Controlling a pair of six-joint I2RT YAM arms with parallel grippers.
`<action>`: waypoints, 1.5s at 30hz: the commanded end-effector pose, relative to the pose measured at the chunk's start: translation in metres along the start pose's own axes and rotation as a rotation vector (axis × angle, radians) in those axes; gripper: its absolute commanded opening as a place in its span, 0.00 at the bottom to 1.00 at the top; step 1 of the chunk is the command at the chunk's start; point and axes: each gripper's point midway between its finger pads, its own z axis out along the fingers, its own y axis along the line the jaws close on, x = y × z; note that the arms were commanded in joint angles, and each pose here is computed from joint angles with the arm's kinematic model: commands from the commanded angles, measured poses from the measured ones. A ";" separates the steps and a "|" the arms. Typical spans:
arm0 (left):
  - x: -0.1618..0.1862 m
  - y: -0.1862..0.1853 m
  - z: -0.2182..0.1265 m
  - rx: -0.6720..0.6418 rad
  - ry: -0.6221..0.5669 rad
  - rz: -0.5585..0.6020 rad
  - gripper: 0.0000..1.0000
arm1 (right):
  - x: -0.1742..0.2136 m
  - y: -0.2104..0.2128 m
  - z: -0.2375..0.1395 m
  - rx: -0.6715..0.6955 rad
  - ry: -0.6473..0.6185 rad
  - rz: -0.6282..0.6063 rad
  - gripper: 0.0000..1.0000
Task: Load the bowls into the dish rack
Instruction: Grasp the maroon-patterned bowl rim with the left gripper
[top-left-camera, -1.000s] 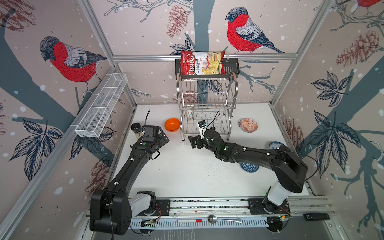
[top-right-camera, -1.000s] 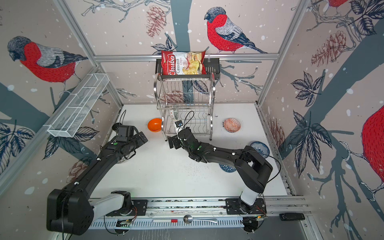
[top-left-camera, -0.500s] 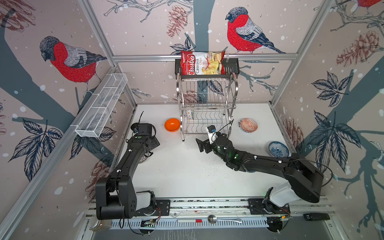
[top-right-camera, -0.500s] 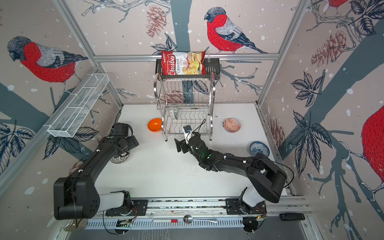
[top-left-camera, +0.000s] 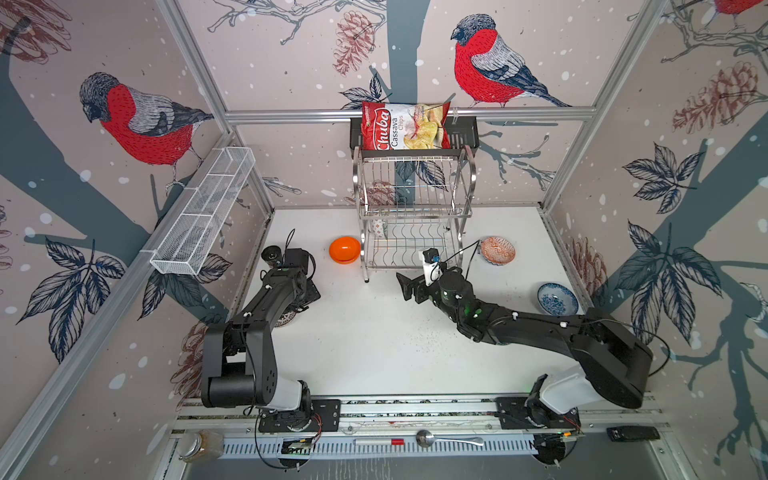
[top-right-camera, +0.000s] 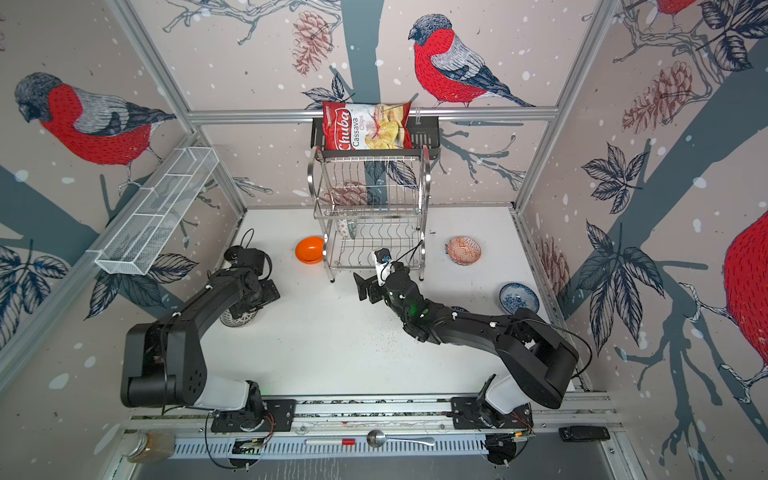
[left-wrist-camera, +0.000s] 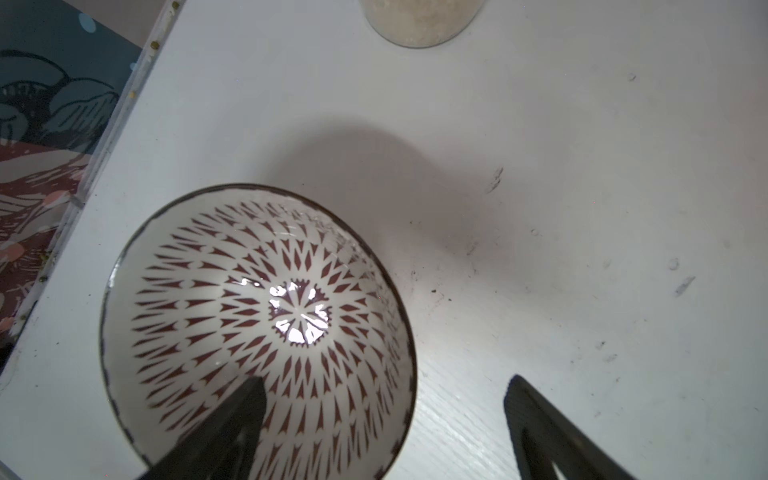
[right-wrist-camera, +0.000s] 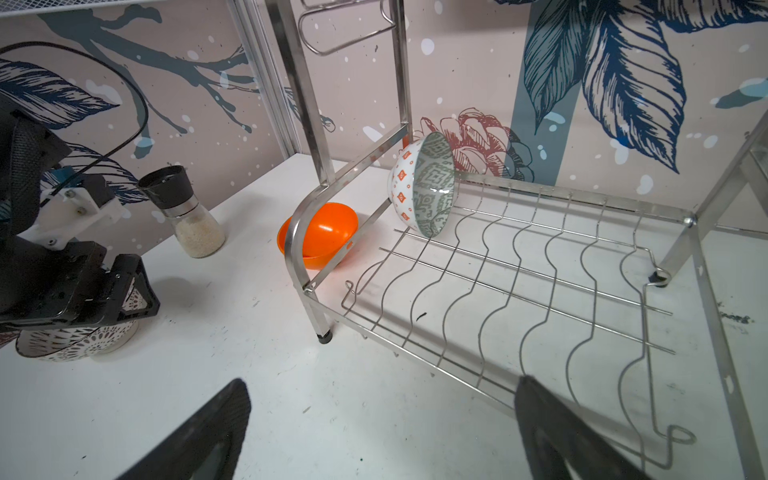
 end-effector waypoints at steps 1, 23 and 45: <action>0.000 -0.002 0.002 0.010 0.002 0.018 0.86 | -0.010 0.001 -0.001 -0.027 -0.038 0.051 1.00; -0.004 -0.016 0.017 0.051 0.035 0.061 0.00 | -0.007 -0.029 -0.003 0.043 -0.053 0.124 1.00; 0.016 -0.095 -0.083 0.564 -0.046 0.121 0.00 | -0.007 -0.066 -0.010 0.090 -0.077 0.247 1.00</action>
